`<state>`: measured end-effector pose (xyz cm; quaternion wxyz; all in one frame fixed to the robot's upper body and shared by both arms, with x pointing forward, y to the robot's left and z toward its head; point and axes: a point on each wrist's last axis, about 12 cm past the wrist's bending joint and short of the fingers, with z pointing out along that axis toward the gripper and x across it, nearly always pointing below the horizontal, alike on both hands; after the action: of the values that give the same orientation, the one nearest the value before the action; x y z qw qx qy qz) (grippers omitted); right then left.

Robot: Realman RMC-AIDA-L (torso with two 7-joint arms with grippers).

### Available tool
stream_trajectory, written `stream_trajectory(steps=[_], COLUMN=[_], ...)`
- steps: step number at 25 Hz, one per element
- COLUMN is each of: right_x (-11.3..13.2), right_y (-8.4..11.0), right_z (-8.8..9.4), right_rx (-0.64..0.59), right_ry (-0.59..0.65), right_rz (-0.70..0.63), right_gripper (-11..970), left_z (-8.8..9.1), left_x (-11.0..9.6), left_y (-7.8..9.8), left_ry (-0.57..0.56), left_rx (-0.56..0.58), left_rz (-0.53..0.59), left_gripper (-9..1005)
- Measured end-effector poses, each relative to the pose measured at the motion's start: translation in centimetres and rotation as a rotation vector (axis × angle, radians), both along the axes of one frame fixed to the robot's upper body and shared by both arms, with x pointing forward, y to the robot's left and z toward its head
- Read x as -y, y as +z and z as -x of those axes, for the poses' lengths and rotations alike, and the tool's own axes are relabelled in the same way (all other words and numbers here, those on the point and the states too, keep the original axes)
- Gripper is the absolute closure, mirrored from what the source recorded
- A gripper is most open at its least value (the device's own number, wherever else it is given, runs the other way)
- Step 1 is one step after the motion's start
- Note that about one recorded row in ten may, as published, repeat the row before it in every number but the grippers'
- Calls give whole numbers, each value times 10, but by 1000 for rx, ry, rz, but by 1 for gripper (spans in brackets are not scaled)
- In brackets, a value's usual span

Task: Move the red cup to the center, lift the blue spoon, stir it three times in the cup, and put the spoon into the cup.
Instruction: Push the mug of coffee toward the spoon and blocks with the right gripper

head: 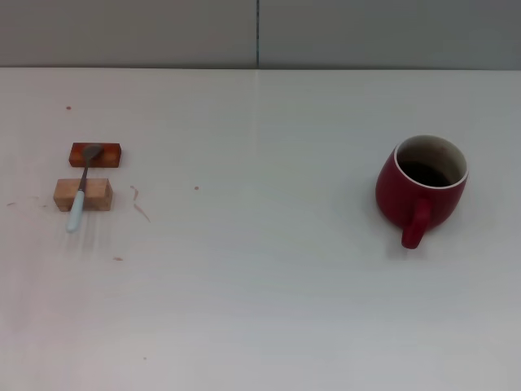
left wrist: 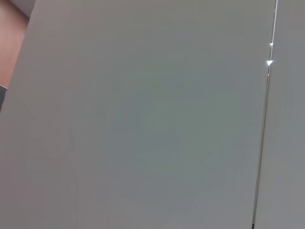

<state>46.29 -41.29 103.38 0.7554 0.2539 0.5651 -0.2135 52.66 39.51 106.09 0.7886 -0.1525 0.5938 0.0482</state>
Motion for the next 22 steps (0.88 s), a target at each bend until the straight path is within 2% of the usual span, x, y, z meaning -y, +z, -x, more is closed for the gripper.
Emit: stream_trajectory(steps=[22], right_x=[1], right_y=[1], right_z=[-1], right_rx=[-2], right_ry=[-1], right_rz=[9], right_gripper=[367], left_z=[-1], left_x=[1], left_y=[0], left_ry=[-3], left_rx=[1], left_rz=[3], left_gripper=[320])
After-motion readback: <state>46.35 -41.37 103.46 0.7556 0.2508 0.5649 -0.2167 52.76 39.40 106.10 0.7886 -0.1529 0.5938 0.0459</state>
